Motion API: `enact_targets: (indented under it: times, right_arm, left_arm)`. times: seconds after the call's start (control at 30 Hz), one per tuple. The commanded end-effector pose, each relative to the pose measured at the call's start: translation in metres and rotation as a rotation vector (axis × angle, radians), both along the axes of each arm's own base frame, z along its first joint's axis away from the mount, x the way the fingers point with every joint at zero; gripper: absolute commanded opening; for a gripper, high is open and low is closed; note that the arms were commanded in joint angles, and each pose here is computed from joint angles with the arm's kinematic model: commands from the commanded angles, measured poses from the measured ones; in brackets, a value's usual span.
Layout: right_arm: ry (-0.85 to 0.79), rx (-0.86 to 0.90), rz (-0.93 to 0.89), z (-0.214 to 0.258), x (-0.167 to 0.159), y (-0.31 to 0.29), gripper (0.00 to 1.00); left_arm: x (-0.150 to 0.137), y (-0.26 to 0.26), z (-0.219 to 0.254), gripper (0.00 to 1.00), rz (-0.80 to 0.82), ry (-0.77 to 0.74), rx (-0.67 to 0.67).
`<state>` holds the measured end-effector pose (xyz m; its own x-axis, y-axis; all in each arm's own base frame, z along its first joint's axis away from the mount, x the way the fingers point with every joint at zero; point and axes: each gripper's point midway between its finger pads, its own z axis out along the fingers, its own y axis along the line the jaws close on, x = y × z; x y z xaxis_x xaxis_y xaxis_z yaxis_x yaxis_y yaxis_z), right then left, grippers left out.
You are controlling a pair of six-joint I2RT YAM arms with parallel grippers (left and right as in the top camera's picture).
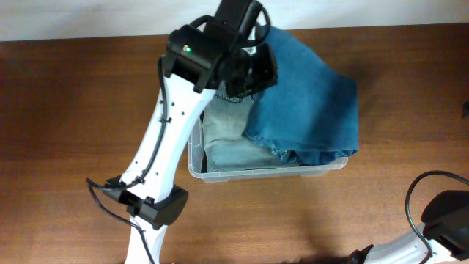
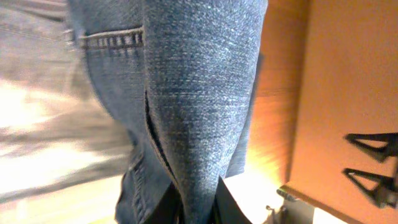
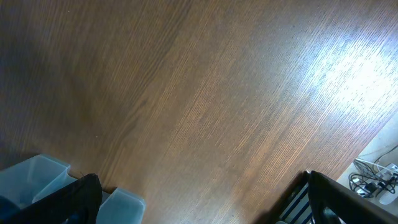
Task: Pack container
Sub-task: 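Lower the dark blue jeans into the container and release them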
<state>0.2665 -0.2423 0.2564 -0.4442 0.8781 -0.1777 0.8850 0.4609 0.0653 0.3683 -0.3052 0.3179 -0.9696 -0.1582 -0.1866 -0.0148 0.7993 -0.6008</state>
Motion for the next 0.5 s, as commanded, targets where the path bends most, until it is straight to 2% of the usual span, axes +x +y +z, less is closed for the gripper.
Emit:
enact_targets:
  times: [0.0,0.1,0.23,0.27,0.3,0.43,0.47]
  right_arm:
    - [-0.01,-0.013,0.0,0.007,-0.004,0.002,0.98]
    - [-0.01,-0.013,0.0,0.007,-0.004,0.002,0.98]
    - [-0.01,-0.013,0.0,0.007,-0.004,0.002,0.98]
    - [-0.01,-0.013,0.0,0.007,-0.004,0.002,0.98]
    - [-0.01,-0.013,0.0,0.007,-0.004,0.002,0.98]
    - [-0.01,-0.013,0.0,0.007,-0.004,0.002,0.98]
    - [-0.01,-0.013,0.0,0.007,-0.004,0.002,0.98]
  left_arm:
    - [-0.001,0.016,0.01,0.15,-0.056,-0.049,0.009]
    - [-0.001,0.029,0.003,0.42,-0.084,-0.045,0.047]
    - [0.0,0.045,-0.004,0.46,-0.103,-0.032,0.079]
    - [0.002,0.048,-0.004,0.56,-0.112,-0.042,0.082]
    - [0.004,0.051,-0.004,0.59,-0.11,-0.045,0.084]
    - [0.012,0.063,-0.004,0.59,-0.105,-0.065,0.096]
    - [0.014,0.066,-0.004,0.62,-0.111,-0.075,0.104]
